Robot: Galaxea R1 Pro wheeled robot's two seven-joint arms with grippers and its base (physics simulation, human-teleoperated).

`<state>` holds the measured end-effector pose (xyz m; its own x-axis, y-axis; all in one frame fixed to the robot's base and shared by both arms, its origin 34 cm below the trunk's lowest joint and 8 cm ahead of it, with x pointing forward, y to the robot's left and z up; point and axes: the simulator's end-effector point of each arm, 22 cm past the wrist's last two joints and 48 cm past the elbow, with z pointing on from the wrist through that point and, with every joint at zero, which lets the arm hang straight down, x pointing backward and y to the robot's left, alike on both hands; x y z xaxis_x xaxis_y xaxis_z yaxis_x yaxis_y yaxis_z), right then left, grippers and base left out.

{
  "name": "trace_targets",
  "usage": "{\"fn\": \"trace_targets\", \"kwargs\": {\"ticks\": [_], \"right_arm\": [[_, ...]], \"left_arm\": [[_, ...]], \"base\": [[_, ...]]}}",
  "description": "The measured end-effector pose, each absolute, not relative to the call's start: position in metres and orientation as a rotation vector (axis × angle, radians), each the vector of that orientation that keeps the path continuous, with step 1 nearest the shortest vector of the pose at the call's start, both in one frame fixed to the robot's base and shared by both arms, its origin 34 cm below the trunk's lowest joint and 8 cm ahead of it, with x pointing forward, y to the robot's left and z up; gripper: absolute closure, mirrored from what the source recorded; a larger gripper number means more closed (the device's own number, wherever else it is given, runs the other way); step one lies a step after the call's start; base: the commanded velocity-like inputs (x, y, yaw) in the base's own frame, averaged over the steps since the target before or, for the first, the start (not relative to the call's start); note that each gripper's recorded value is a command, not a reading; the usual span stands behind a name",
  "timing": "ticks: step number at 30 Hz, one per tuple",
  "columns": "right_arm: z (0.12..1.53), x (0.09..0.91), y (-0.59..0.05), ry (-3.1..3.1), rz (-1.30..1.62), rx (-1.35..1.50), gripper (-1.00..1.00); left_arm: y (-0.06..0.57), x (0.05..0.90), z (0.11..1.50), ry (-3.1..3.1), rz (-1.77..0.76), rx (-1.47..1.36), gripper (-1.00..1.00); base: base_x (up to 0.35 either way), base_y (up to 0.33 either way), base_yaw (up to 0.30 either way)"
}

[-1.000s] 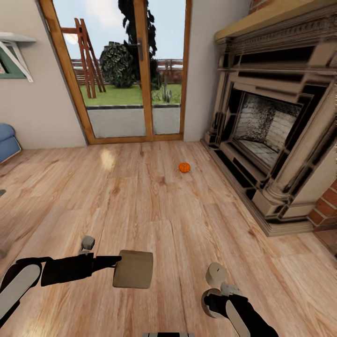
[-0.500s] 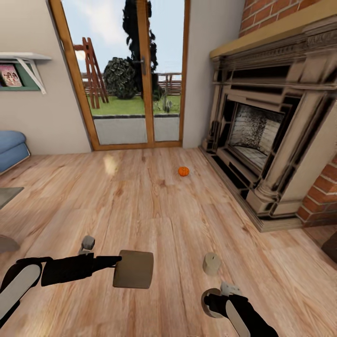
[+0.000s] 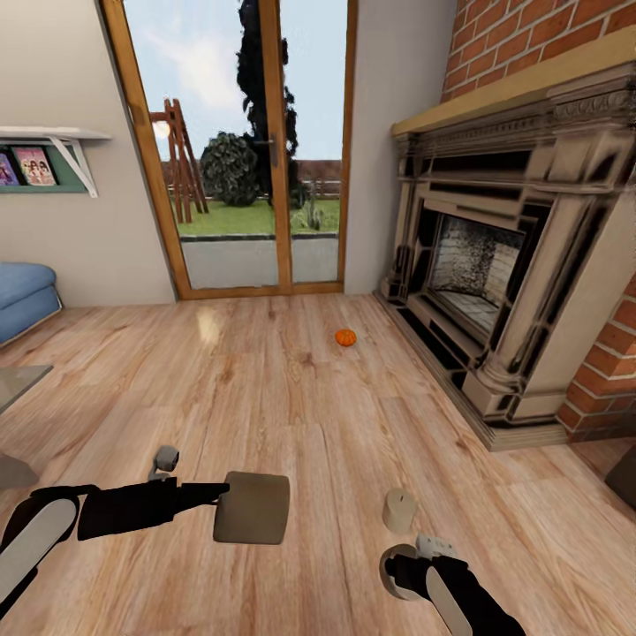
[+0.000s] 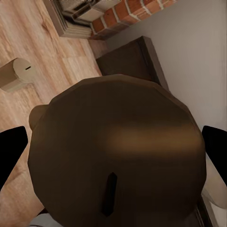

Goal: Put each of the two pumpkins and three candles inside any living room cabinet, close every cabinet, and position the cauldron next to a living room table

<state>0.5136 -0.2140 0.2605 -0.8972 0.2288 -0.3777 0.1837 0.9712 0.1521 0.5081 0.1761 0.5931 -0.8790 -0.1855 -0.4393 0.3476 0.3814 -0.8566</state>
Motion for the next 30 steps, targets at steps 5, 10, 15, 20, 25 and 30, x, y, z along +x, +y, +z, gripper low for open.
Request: {"fn": "trace_targets", "kwargs": {"ticks": [5,10,15,20,25,30], "right_arm": [[0.2602,0.5133,-0.2139,2.718,0.158,0.296,1.00],[0.2599,0.5130,-0.2139,2.720,0.157,0.296,1.00],[0.2597,0.5129,-0.2140,2.720,0.157,0.296,1.00],[0.2600,0.5130,-0.2139,2.719,0.157,0.295,1.00],[0.2602,0.5132,-0.2138,2.718,0.158,0.296,1.00],[0.2611,0.5148,-0.2148,2.711,0.154,0.298,1.00]], "left_arm": [[0.1761,0.5079,0.5938,2.174,-1.523,0.137,1.00],[0.1767,0.5082,0.5940,2.173,-1.522,0.137,1.00],[0.1777,0.5092,0.5941,2.171,-1.517,0.136,1.00],[0.1788,0.5101,0.5962,2.164,-1.519,0.132,1.00],[0.1785,0.5098,0.5966,2.162,-1.522,0.132,1.00],[0.1790,0.5102,0.5964,2.161,-1.521,0.130,1.00]], "base": [[-0.123,0.000,0.000],[-0.185,0.000,0.000],[-0.308,0.000,0.000],[-0.178,0.000,0.000],[-0.015,0.000,-0.074],[-0.002,0.018,-0.248]]}}
